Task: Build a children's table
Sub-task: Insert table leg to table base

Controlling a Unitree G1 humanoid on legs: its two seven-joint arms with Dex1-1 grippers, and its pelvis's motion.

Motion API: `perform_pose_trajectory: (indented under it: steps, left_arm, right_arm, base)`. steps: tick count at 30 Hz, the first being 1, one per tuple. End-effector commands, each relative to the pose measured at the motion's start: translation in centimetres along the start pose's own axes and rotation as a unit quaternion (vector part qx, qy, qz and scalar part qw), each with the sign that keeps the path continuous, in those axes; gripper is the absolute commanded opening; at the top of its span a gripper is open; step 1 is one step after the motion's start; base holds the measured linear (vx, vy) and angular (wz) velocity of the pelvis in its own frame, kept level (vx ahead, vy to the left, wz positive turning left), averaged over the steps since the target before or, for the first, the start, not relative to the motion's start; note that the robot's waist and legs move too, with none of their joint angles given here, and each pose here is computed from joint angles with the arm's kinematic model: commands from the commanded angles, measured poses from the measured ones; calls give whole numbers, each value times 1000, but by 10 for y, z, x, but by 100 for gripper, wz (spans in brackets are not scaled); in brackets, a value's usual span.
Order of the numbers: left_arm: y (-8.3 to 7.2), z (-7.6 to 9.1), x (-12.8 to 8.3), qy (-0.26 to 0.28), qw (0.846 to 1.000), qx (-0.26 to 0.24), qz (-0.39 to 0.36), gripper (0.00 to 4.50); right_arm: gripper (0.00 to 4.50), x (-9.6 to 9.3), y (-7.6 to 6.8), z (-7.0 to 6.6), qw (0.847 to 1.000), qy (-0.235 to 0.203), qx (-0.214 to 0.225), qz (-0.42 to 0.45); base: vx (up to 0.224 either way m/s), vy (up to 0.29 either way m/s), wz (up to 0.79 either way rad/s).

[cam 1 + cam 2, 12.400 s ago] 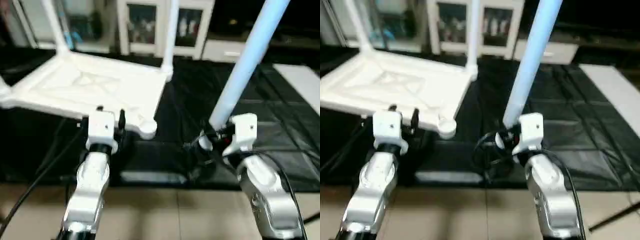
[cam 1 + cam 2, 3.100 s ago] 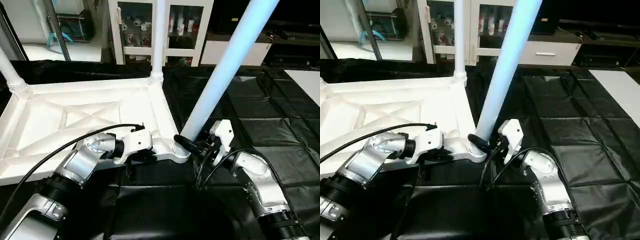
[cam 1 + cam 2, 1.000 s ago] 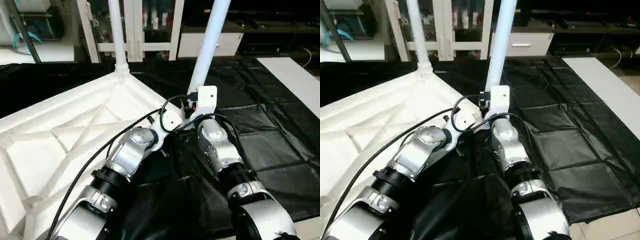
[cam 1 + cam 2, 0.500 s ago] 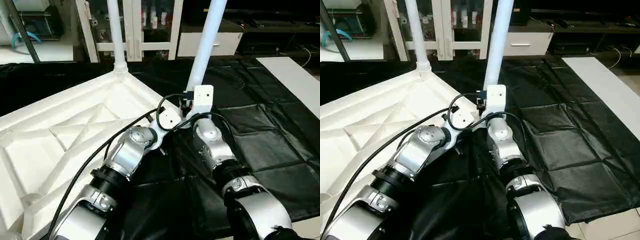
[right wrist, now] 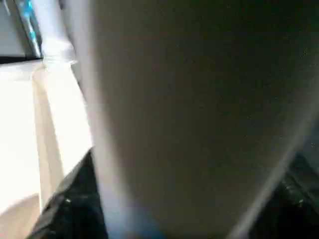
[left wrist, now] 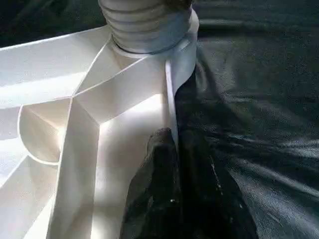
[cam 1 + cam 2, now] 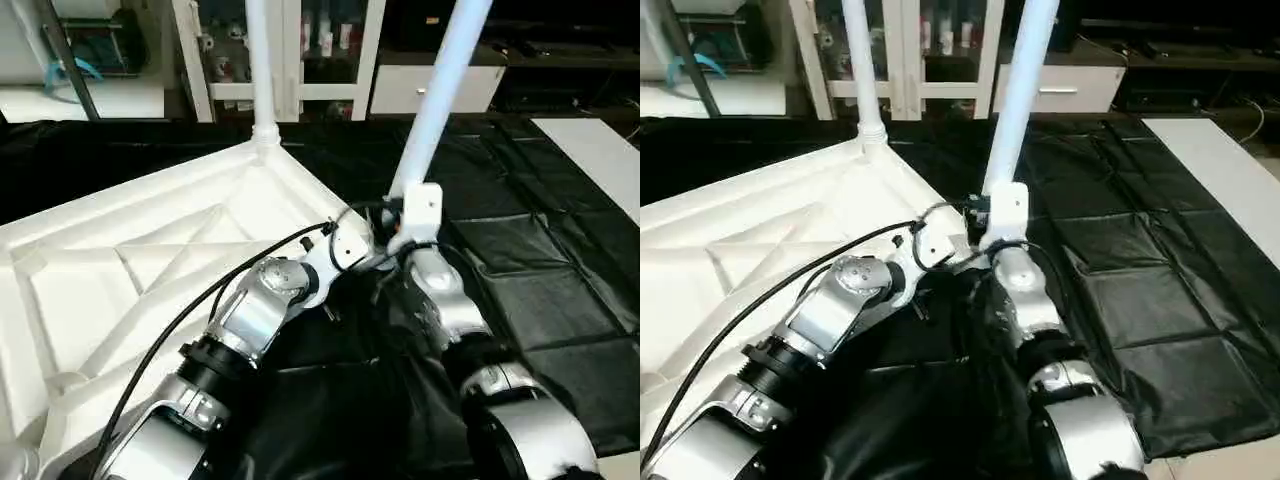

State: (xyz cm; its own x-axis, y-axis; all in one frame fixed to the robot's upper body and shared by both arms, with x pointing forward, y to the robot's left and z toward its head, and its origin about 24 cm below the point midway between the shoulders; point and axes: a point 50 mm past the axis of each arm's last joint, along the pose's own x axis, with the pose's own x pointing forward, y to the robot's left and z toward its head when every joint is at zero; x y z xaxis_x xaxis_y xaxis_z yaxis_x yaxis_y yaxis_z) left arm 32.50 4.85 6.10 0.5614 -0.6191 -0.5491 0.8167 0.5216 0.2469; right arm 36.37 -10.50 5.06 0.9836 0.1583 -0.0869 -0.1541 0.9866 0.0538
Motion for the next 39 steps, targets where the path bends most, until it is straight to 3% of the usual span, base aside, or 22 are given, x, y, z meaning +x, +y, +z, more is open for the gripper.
perform_pose_trajectory:
  steps: [1,7,13,15,17,22,25,33,37,38,39]
  left_arm:
    - [-5,12,-1,-24,999,30,-14,0]
    - [-5,10,-1,-21,999,31,-22,0]
    - [-3,6,-2,-17,999,33,-28,0]
    - [-3,1,-4,-13,999,37,-38,0]
    - [-3,0,-4,-12,998,38,-42,0]
    - [-3,-10,-9,-2,997,45,-65,0]
    - [-3,-13,-11,1,996,48,-73,0]
    - [-5,-23,-23,14,990,64,-121,0]
    - [-14,-30,-38,0,975,94,-202,0]
    - [-18,-36,-47,5,964,109,-243,0]
    - [-18,-37,-49,9,961,113,-252,0]
  right_arm:
    - [349,-2,-7,-1,1000,4,5,-2]
    - [400,-12,-1,3,998,-21,3,59]
    - [400,-28,2,13,989,-48,3,138]
    - [400,-42,-4,19,982,-55,1,182]
    - [400,-44,-6,19,981,-53,0,187]
    - [400,-57,-28,20,981,-28,-4,190]
    - [400,-62,-31,20,977,-18,-8,210]
    - [400,-85,-39,20,954,26,-29,296]
    - [400,-98,-46,25,936,43,-43,346]
    - [400,-108,-52,29,919,60,-62,385]
    - [400,-111,-54,30,913,66,-69,396]
  base:
    - [0,0,0]
    - [0,0,0]
    - [0,0,0]
    - [0,0,0]
    - [0,0,0]
    - [0,0,0]
    - [0,0,0]
    - [0,0,0]
    - [0,0,0]
    - [0,0,0]
    - [0,0,0]
